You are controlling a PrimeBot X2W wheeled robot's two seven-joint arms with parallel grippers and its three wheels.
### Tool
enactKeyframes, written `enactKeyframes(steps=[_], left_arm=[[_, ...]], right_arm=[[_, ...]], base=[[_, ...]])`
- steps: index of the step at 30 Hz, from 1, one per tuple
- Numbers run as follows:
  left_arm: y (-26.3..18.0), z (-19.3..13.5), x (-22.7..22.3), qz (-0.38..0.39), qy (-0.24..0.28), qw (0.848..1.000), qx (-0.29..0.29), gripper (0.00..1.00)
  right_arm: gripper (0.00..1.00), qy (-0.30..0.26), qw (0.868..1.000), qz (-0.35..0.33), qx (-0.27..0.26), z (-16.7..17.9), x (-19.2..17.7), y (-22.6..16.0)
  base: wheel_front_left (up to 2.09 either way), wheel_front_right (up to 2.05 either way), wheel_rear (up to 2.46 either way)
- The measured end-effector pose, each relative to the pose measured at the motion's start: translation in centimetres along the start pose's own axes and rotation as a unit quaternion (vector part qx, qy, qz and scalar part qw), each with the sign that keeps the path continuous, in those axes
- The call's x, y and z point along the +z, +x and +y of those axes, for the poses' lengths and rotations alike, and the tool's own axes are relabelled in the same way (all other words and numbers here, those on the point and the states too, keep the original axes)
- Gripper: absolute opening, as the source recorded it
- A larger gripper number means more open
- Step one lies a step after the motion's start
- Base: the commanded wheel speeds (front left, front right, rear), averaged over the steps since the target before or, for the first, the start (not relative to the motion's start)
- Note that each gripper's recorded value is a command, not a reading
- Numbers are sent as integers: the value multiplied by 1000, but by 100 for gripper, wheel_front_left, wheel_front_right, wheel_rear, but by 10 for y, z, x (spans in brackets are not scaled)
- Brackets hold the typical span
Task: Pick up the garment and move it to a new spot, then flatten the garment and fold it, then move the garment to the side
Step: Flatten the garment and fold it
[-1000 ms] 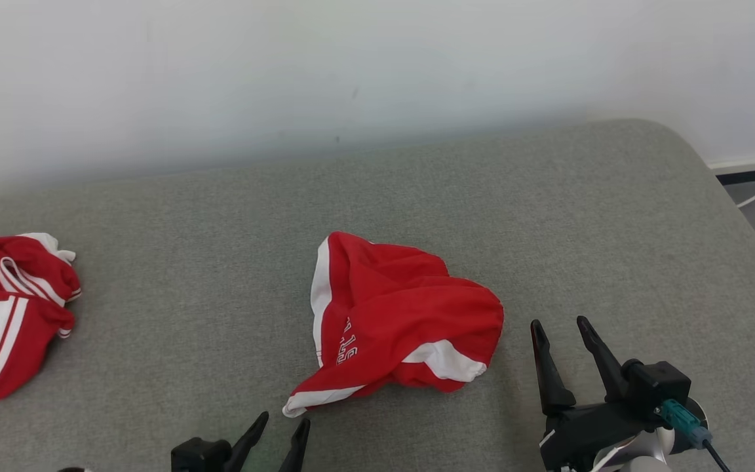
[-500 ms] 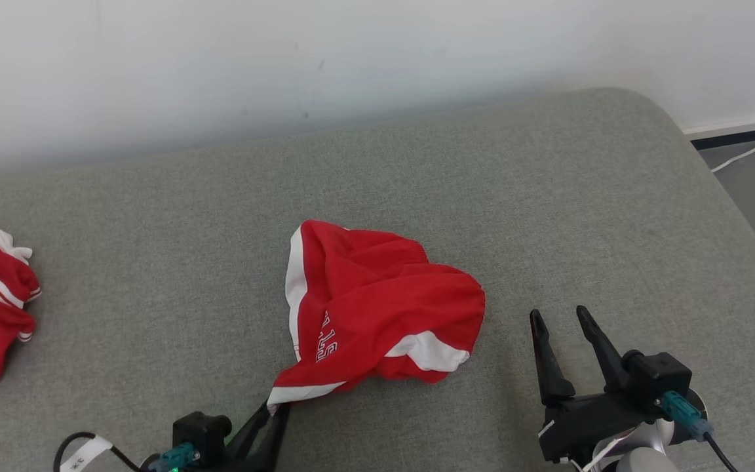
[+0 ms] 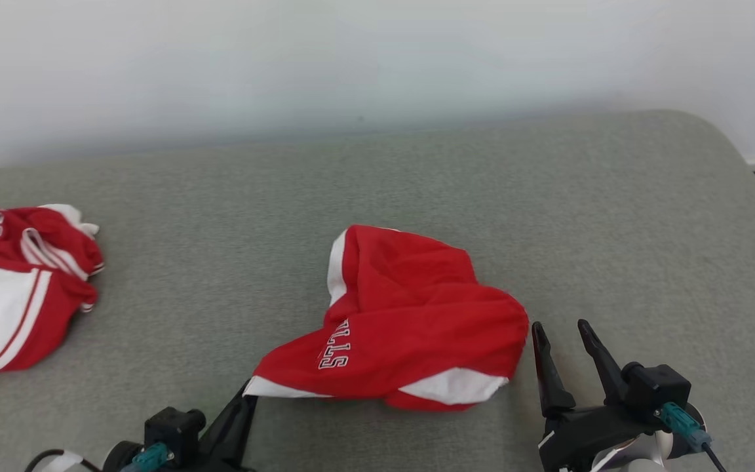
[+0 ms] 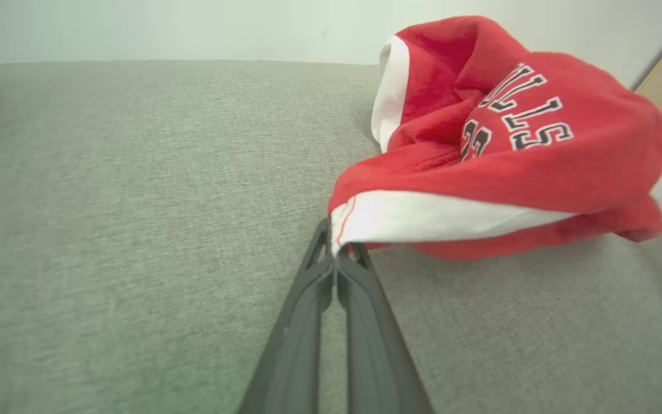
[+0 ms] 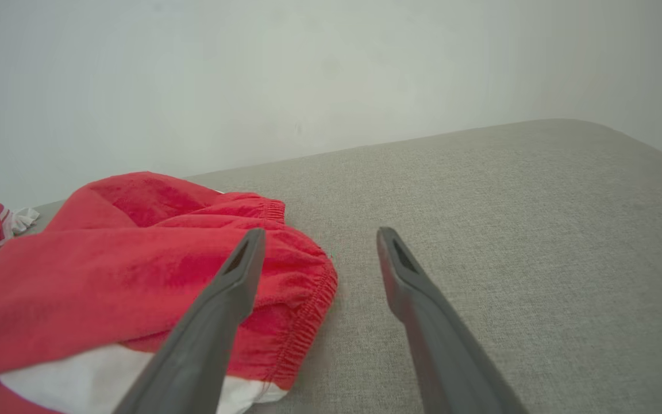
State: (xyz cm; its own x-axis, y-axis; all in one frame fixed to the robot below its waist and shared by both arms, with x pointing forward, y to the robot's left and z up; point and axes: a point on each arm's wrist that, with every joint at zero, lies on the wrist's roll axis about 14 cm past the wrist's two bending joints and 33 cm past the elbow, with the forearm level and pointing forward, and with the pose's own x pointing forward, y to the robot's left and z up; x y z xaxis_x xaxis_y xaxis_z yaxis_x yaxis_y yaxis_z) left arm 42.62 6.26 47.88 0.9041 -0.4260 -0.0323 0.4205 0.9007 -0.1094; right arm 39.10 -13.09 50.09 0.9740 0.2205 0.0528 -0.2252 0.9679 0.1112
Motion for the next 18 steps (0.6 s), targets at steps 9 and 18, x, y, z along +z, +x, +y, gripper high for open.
enactKeyframes(steps=[9,18], left_arm=[[-38,28,-14,23,37,998,39,0],[-52,24,-30,40,5,998,53,100]], right_arm=[[100,7,999,-2,39,26,-1,14],[100,8,999,-1,52,35,-2,19]], base=[[0,0,0],[0,0,0]])
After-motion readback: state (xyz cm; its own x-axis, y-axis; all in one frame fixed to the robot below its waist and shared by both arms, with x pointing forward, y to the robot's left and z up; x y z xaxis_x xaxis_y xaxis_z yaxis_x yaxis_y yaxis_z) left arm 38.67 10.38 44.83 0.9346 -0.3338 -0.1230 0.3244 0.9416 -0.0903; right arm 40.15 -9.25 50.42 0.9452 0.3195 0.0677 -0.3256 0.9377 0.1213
